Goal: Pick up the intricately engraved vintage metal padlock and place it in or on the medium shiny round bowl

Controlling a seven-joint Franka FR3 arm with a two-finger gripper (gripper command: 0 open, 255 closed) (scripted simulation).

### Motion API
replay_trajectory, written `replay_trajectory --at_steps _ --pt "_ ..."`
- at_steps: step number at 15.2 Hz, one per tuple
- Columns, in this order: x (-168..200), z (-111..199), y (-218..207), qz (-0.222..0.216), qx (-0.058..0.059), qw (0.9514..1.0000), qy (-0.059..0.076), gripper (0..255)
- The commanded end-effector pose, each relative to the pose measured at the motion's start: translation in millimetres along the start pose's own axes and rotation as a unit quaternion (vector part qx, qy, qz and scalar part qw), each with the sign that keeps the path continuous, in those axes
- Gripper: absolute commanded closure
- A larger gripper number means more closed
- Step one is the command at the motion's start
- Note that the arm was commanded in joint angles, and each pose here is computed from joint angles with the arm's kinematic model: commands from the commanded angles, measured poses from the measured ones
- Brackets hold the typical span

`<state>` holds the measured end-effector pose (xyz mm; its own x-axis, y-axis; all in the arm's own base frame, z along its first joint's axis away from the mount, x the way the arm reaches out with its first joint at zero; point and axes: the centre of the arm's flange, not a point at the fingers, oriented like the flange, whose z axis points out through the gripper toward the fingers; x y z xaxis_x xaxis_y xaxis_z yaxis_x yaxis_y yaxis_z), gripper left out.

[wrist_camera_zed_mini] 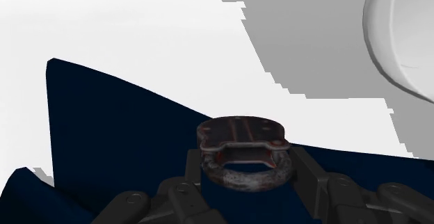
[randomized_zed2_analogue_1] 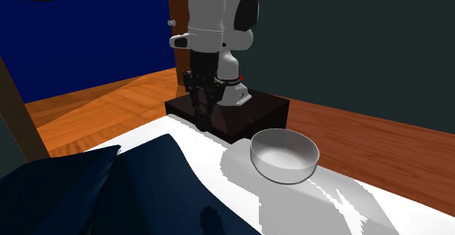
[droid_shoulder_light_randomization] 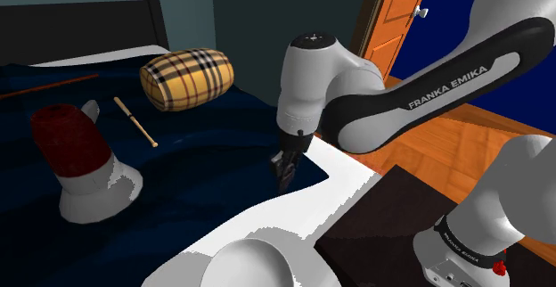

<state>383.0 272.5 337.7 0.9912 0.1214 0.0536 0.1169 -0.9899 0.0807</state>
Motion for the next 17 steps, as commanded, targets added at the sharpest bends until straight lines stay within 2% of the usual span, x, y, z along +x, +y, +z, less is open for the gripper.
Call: replay_trajectory --at_steps 1,8,17 --pt "1 -10 2 0.0 0.0 1.0 0.0 255" --pt "3 -43 4 0.0 0.0 1.0 0.0 255" --pt "-43 -70 -102 0.0 0.0 1.0 0.0 255"
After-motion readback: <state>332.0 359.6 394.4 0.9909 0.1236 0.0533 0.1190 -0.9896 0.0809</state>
